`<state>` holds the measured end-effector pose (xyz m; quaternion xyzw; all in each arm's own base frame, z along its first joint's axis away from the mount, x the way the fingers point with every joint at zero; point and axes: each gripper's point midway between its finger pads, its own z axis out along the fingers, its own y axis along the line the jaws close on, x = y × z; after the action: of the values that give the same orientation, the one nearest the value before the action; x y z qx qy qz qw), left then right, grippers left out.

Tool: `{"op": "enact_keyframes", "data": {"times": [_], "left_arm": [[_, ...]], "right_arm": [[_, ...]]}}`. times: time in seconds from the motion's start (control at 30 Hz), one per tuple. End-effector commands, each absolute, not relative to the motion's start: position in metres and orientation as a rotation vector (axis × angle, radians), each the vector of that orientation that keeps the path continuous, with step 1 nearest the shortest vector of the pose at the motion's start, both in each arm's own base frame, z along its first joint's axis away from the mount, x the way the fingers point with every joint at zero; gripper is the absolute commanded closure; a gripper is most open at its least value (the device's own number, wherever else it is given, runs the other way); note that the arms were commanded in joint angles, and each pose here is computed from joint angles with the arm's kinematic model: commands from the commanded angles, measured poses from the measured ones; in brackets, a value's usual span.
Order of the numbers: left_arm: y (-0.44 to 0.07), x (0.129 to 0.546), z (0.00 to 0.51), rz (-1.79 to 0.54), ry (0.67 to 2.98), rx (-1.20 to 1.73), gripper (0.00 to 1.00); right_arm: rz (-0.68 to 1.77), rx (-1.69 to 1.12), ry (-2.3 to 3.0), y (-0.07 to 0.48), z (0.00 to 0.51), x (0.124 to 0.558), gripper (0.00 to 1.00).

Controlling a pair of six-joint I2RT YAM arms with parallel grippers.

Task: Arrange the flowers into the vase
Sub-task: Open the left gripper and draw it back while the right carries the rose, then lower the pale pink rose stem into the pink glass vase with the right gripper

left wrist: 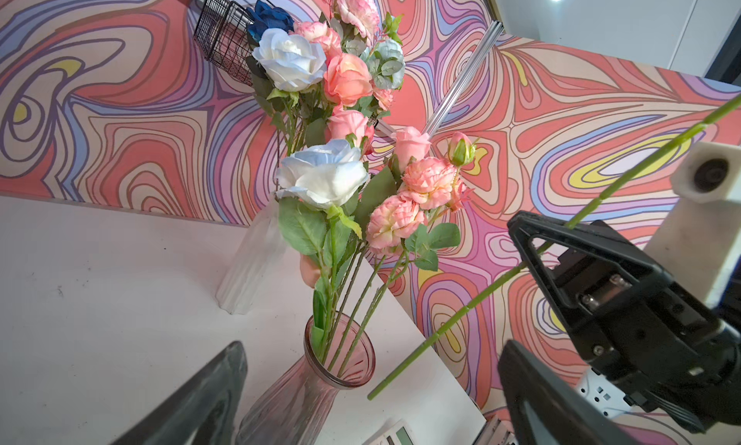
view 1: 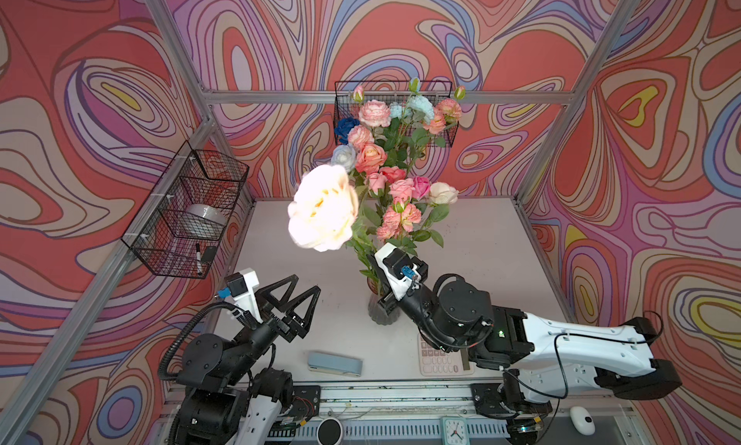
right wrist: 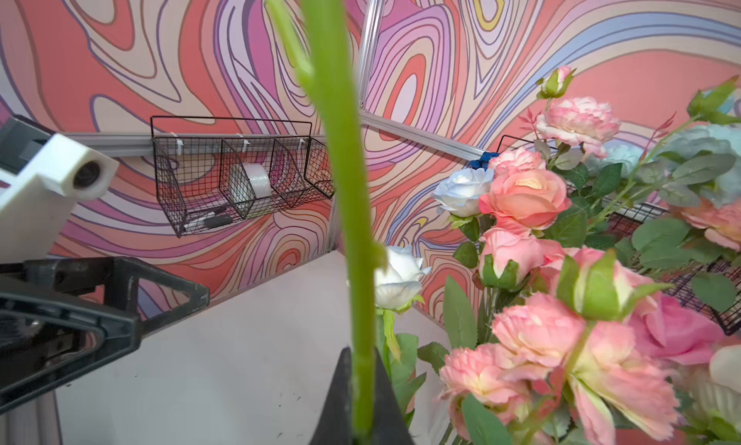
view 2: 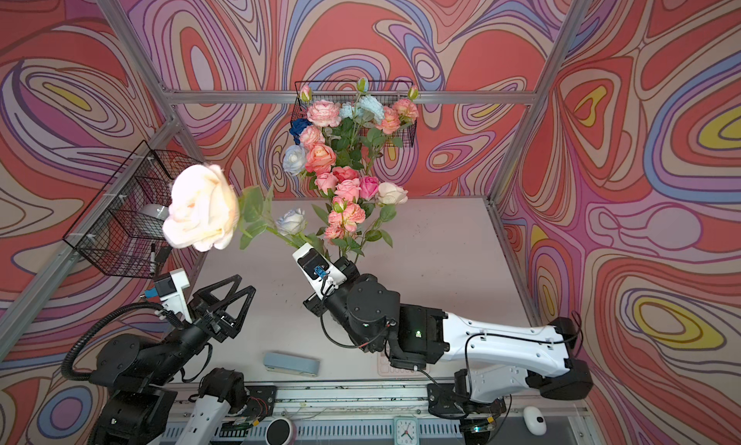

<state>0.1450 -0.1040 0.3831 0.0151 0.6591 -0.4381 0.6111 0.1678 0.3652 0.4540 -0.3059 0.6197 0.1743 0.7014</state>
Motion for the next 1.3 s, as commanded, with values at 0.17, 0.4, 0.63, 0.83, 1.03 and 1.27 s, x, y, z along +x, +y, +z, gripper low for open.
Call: {"op": "enact_keyframes", "data": {"times": [0.17, 0.4, 0.63, 0.83, 1.03, 1.27], "left_arm": [[-0.106, 0.154, 0.377, -1.007, 1.538, 0.033, 0.0], [-0.107, 0.155, 0.375, -1.007, 1.546, 0.036, 0.0], [-0.108, 0.158, 0.373, -1.015, 1.557, 0.033, 0.0], [-0.109, 0.161, 0.371, -1.029, 1.563, 0.024, 0.0], [-0.11, 0.164, 0.369, -1.037, 1.583, 0.019, 0.0], [-0.11, 0.173, 0.36, -1.023, 1.641, -0.012, 0.0]], "right_arm": [[0.312, -0.658, 1.338, 0.358, 0.463, 0.188, 1.0], [0.445, -0.644, 1.46, 0.351, 0.427, 0.217, 1.0], [0.395, -0.678, 1.602, 0.357, 0.368, 0.23, 1.0], [0.386, -0.667, 1.758, 0.354, 0.31, 0.245, 1.0], [0.349, -0.657, 1.872, 0.354, 0.273, 0.248, 1.0], [0.528, -0.631, 1.908, 0.346, 0.28, 0.225, 0.45]]}}
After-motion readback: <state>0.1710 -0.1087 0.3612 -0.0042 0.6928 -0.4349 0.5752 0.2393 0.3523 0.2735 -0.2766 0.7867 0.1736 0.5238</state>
